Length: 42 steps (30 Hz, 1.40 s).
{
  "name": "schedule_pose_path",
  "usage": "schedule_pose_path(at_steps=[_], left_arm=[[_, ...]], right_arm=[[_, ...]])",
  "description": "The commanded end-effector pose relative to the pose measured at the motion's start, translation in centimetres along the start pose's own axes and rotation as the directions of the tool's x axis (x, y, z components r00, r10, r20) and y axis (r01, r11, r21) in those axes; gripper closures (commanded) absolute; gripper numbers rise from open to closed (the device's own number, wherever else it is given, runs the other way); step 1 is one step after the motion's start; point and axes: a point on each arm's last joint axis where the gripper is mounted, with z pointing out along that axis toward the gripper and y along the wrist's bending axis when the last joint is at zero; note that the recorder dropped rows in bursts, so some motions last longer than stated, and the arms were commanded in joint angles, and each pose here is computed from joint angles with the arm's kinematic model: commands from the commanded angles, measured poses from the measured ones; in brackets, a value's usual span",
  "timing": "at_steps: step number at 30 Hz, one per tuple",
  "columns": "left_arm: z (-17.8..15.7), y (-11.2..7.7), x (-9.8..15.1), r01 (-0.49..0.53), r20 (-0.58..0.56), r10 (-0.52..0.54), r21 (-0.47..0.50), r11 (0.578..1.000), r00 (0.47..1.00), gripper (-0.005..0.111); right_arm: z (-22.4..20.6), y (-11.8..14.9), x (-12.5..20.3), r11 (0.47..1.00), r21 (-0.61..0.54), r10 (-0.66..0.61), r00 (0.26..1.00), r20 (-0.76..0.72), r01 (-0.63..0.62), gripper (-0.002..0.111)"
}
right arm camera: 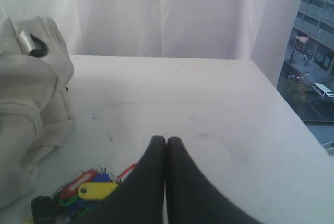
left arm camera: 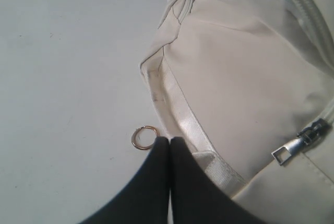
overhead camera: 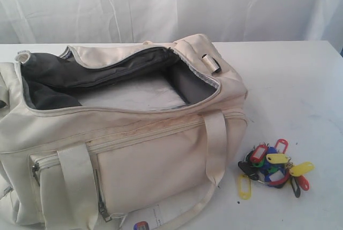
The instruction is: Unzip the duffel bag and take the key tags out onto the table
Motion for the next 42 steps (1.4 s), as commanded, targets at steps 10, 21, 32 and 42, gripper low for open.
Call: schedule_pose_path(at_steps=[10, 21, 32, 42], left_arm=[[0.01, -0.02, 0.11, 0.013, -0.002, -0.013, 0.001, 1.0, 1.0, 0.107], [0.01, -0.02, 0.11, 0.013, -0.002, -0.013, 0.001, 1.0, 1.0, 0.107], [0.01, -0.02, 0.11, 0.013, -0.002, -0.013, 0.001, 1.0, 1.0, 0.107], [0.01, -0.02, 0.11, 0.013, -0.002, -0.013, 0.001, 1.0, 1.0, 0.107]], right_arm=[[-0.13, -0.4, 1.49, 0.997, 0.08, 0.036, 0.989, -0.144, -0.024, 0.108], [-0.1, -0.3, 1.37, 0.998, 0.061, 0.036, 0.991, -0.132, -0.028, 0.108], [-0.09, 0.03, 1.35, 1.0, 0.0, 0.021, 0.991, -0.132, -0.021, 0.108], [-0.09, 0.03, 1.35, 1.0, 0.0, 0.021, 0.991, -0.132, -0.021, 0.108]])
